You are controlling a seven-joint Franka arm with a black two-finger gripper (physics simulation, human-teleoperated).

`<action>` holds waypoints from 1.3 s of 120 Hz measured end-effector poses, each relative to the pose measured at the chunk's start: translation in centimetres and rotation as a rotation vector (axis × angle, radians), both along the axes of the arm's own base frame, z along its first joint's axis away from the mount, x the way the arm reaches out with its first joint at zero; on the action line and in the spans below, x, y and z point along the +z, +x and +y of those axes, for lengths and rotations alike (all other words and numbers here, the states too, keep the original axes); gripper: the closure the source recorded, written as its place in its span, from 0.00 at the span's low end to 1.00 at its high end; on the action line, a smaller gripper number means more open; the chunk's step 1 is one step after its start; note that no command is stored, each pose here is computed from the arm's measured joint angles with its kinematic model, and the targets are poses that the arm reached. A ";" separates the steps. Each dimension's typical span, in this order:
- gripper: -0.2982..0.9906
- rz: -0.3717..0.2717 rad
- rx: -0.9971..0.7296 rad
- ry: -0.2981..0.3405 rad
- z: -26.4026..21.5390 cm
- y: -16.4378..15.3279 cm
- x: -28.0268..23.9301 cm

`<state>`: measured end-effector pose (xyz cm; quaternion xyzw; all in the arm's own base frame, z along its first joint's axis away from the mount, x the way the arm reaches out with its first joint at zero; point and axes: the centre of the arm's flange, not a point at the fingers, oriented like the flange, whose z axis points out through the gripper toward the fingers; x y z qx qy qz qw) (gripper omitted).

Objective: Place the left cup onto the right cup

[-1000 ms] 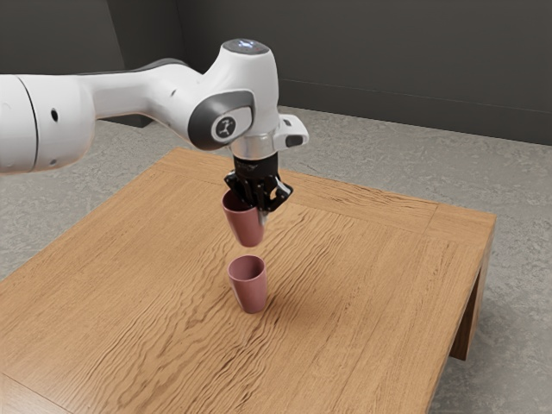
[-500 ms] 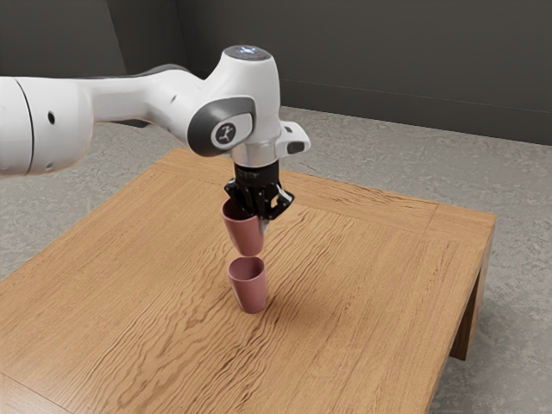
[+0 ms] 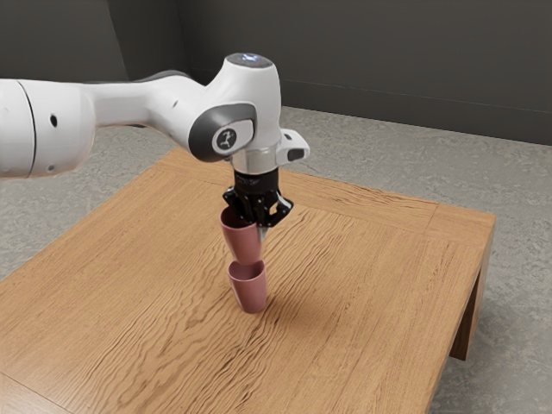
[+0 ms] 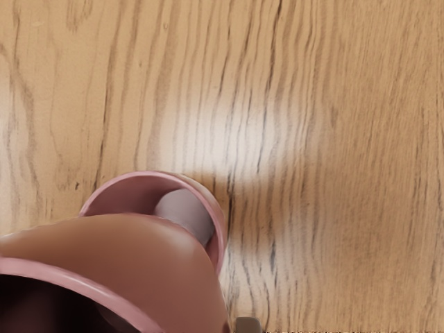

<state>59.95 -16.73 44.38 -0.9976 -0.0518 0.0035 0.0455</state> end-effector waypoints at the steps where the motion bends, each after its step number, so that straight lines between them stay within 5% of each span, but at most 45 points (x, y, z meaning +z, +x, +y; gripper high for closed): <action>1: 0.83 0.001 0.001 0.000 0.0 0.0 -0.1; 156: 0.83 0.003 0.061 -0.005 2.4 0.4 -2.0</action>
